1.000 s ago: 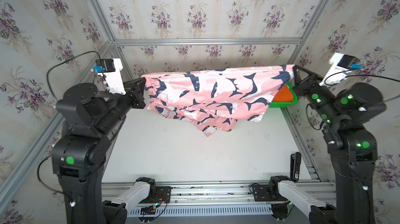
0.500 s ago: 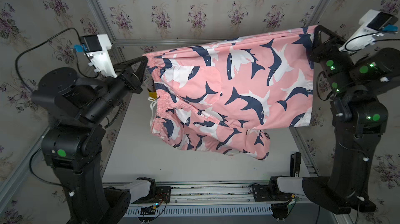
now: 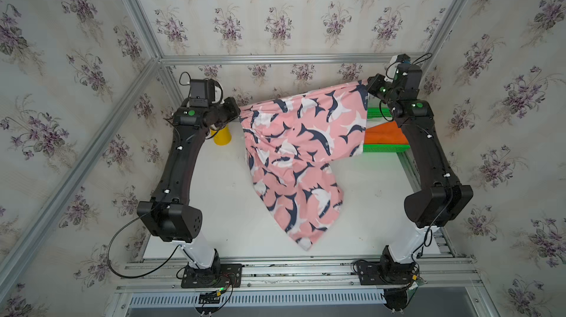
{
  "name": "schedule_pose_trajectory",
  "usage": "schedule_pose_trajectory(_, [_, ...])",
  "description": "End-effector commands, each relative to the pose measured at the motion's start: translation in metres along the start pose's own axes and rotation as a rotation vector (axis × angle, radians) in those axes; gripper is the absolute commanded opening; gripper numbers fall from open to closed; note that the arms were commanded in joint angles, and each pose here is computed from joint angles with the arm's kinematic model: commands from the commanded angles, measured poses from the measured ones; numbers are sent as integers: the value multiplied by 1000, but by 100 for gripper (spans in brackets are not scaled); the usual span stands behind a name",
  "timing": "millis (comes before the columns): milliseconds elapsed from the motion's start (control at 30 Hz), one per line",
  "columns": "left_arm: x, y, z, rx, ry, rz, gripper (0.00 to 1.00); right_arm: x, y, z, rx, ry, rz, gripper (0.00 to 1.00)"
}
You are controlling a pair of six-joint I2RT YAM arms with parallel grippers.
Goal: Roll up the shorts
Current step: Fold the shorts at the center of the board.
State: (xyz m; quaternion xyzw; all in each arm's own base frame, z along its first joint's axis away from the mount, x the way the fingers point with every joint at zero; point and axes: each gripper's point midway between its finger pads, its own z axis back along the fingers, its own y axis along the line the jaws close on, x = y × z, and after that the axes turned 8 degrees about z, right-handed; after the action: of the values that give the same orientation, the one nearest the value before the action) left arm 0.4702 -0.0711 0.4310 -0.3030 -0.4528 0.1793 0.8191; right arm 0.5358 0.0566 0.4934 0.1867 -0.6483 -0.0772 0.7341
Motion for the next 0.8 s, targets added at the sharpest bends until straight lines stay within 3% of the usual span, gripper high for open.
schedule_pose_trajectory(0, [35,-28,41,-34,-121,-57,0,71,17,29,15,-200,-12,0])
schedule_pose_trajectory(133, [38,-42,81,-64,-193,-90,0,89,32,68,56,-238,-22,0])
schedule_pose_trajectory(300, [-6,-25,112,-57,-155,-122,0,47,27,112,65,-181,-32,0])
schedule_pose_trajectory(400, [-61,6,109,-38,-27,-109,0,-6,11,140,42,-103,-46,0])
schedule_pose_trajectory(533, [-159,56,102,-31,184,-32,0,-94,-18,178,-5,22,-82,0])
schedule_pose_trajectory(633, [-233,98,108,47,341,11,0,-149,-39,205,-56,96,-106,0])
schedule_pose_trajectory(767, [-296,119,126,51,481,101,0,-176,-51,227,-89,119,-114,0])
